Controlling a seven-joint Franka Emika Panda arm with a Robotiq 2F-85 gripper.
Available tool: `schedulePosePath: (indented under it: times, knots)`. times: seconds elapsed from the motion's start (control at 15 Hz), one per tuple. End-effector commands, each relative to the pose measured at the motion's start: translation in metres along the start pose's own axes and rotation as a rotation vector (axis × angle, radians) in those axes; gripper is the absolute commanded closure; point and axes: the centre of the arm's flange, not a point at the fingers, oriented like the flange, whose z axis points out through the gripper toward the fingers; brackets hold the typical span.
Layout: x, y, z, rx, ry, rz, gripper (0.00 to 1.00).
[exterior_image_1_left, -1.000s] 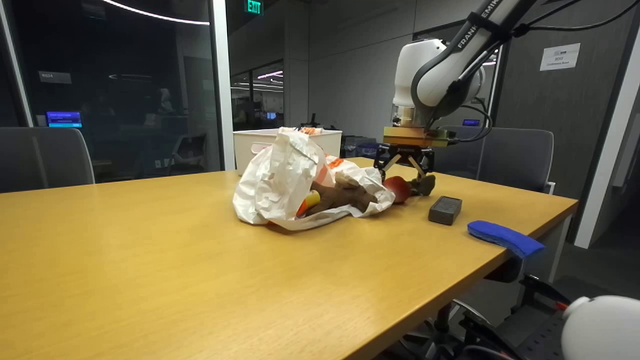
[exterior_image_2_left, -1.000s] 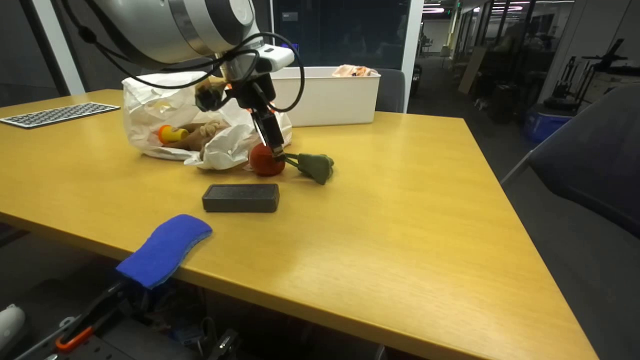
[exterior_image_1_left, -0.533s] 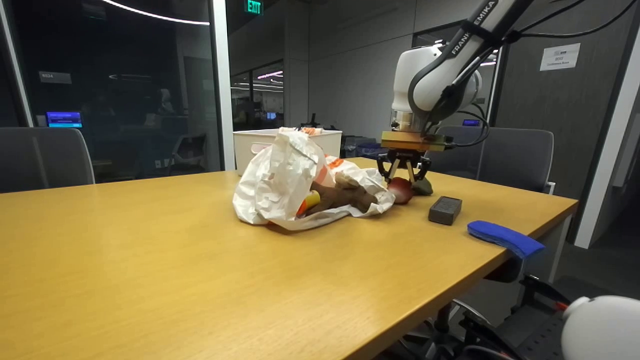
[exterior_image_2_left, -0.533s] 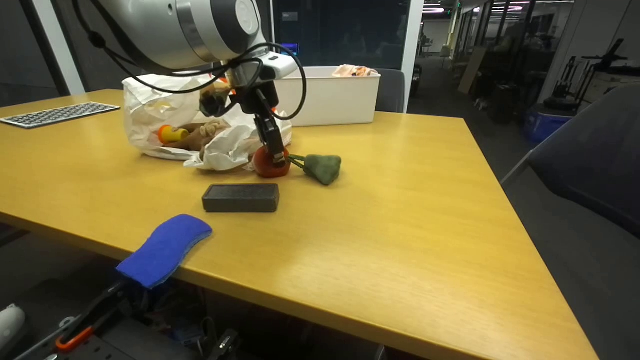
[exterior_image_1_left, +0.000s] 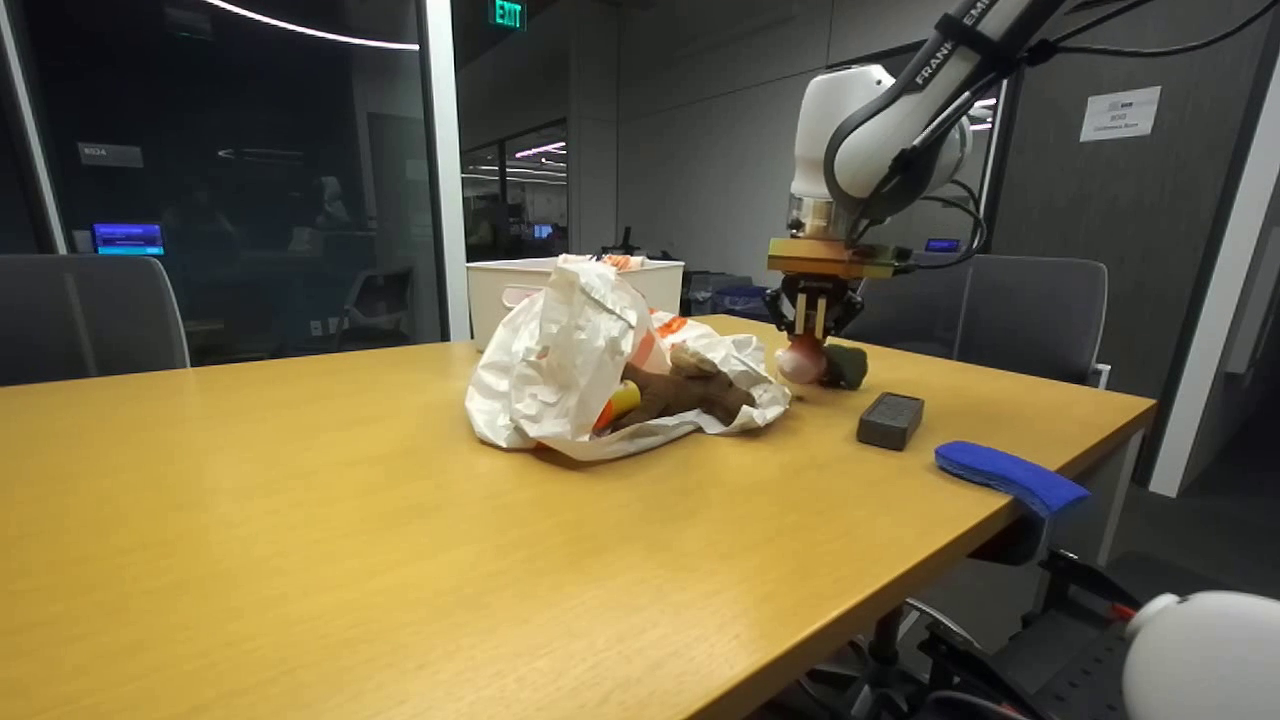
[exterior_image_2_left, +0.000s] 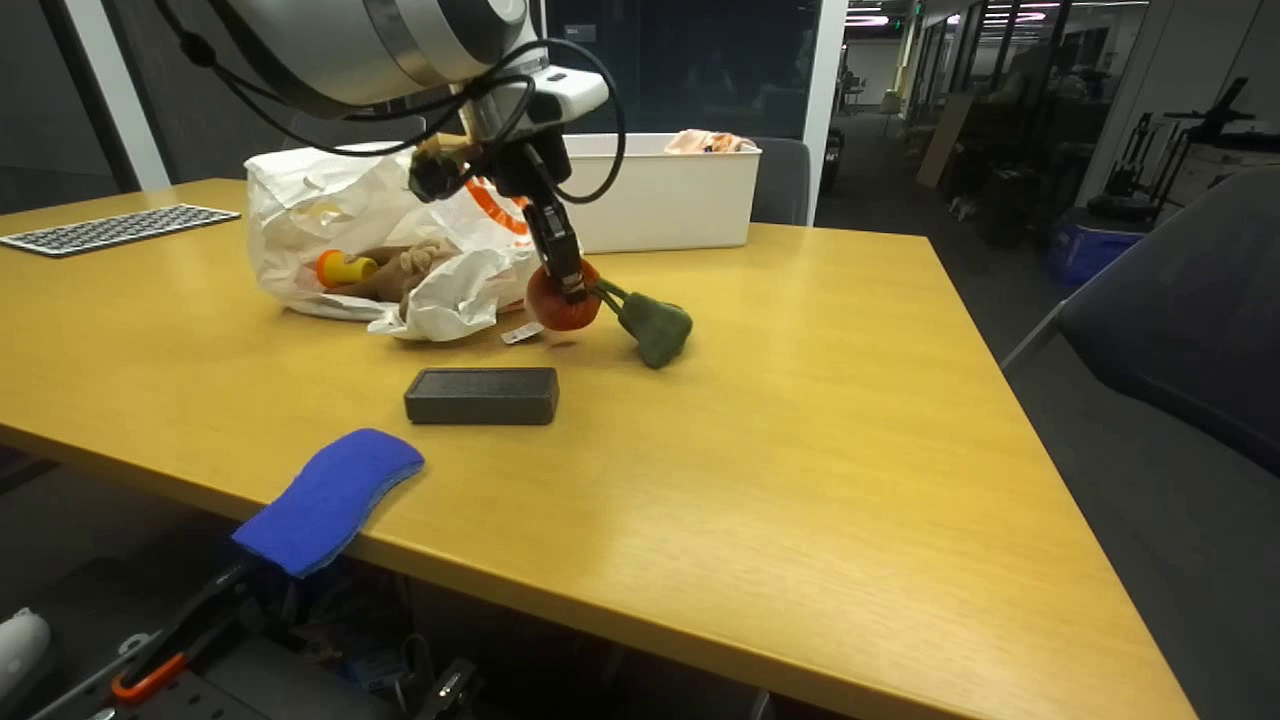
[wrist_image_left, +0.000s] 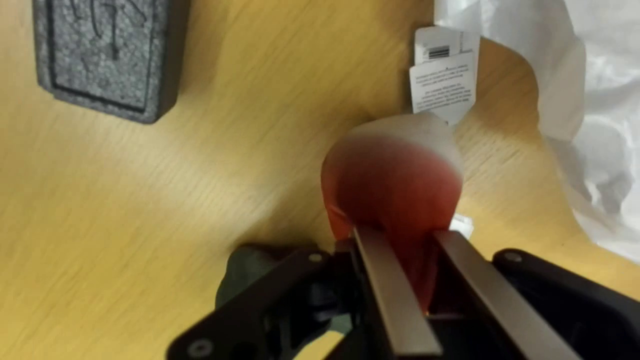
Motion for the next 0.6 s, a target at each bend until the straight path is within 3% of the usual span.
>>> schedulePosePath:
  times: [0.0,0.2,0.53]
  knots:
    - [0.005,0.008,-0.059,0.012,0.124,-0.003,0.91]
    - [-0.012,0.009,-0.109,0.127,0.116,-0.144,0.92]
    - [-0.076,-0.01,-0.164,0.253,0.064,-0.394,0.92]
